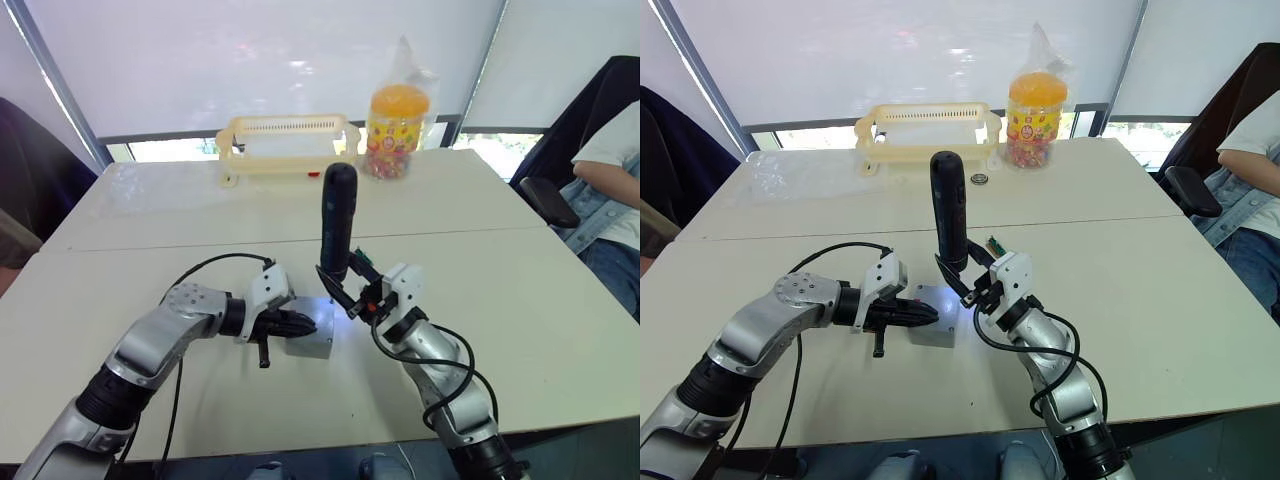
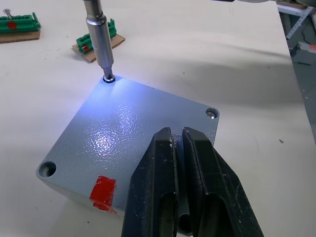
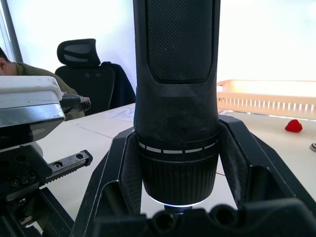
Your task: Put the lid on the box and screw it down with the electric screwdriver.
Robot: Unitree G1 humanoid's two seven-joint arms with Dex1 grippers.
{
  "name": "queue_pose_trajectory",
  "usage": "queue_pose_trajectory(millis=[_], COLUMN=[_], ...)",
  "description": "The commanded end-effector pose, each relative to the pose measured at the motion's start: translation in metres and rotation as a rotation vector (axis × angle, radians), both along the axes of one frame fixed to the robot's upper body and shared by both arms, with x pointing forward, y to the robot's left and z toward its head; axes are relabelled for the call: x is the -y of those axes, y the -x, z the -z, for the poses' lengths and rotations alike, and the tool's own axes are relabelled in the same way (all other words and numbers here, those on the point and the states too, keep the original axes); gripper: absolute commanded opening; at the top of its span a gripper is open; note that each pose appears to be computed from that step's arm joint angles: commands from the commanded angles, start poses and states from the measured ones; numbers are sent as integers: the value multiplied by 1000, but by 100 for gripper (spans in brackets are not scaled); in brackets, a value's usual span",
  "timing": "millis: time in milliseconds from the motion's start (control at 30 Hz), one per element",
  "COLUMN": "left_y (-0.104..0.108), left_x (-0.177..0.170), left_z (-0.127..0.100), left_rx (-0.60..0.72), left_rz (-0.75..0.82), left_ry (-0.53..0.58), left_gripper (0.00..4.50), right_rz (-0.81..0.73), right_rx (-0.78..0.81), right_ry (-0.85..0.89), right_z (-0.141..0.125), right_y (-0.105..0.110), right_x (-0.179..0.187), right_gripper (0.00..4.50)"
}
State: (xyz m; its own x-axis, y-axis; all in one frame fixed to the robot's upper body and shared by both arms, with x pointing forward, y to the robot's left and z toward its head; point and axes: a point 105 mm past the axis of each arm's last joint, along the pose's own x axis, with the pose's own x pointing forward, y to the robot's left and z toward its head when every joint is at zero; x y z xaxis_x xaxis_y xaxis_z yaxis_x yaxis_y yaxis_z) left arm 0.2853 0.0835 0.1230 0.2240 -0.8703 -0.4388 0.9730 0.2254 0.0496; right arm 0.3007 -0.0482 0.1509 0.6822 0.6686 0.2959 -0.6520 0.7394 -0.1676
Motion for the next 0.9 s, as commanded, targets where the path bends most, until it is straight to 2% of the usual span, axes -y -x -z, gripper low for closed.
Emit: queue_pose_trajectory(millis=[33,900], left_y=[0,2], left_x=[-4,-4], left_z=[6,8], left_rx=[-18,-22], left_rz=[-18,-17], left_ry=[-20,-26], left_gripper=[31,31], right_rz=[20,23], right_rx=[-163,-170], right_ry=[61,88], right_z=[44,53], right_y=[-3,-2], right_x=[2,3], right_gripper=[181,181])
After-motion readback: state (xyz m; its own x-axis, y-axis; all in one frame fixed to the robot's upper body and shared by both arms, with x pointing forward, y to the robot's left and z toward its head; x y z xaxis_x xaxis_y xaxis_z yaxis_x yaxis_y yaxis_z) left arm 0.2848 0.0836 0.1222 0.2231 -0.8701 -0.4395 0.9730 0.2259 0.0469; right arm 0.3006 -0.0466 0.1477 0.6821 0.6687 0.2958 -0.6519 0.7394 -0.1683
